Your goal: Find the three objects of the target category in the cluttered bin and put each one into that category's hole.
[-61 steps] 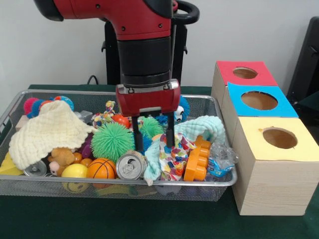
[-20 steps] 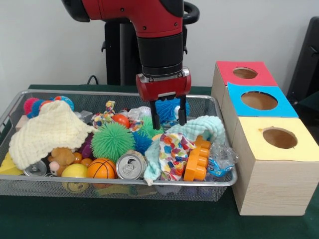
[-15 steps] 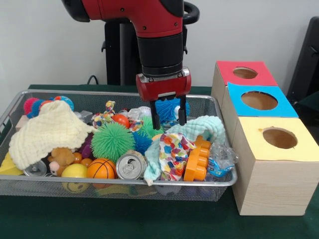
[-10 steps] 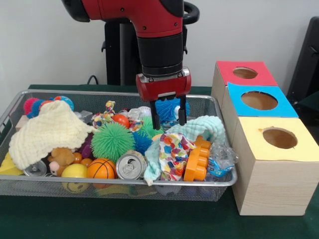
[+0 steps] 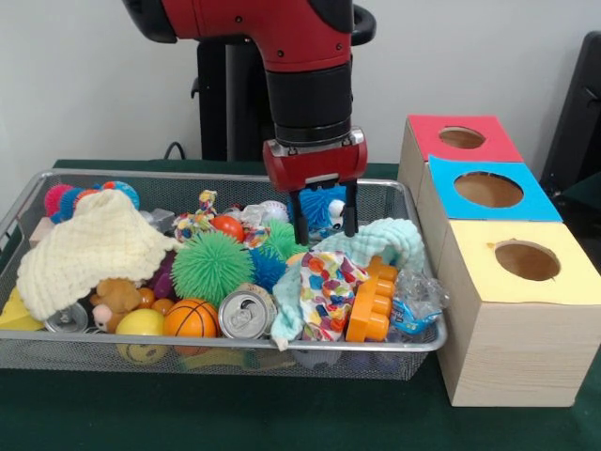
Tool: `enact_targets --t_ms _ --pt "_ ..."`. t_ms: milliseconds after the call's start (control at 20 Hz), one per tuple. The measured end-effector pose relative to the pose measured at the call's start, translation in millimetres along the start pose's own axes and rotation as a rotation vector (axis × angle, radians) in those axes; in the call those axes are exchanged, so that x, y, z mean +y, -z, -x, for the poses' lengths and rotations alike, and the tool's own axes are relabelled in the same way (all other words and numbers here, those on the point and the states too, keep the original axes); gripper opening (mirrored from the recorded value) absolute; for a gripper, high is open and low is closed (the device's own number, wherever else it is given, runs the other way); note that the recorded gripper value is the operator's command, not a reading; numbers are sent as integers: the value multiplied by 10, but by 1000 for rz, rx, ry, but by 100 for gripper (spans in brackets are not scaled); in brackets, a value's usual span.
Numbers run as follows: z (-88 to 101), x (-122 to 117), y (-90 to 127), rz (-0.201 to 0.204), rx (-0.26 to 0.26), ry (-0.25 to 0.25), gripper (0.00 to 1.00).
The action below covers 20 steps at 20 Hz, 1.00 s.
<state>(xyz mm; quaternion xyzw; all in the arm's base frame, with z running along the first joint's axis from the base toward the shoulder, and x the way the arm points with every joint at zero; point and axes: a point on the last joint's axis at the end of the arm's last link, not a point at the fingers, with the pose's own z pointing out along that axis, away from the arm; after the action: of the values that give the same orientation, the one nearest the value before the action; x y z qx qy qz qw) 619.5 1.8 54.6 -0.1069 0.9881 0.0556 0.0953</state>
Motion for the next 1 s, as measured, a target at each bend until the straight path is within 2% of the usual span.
enact_targets --t_ms 350,1000 --pt "0 116 -129 17 11 10 100" --pt "-35 129 -267 34 24 0 100"
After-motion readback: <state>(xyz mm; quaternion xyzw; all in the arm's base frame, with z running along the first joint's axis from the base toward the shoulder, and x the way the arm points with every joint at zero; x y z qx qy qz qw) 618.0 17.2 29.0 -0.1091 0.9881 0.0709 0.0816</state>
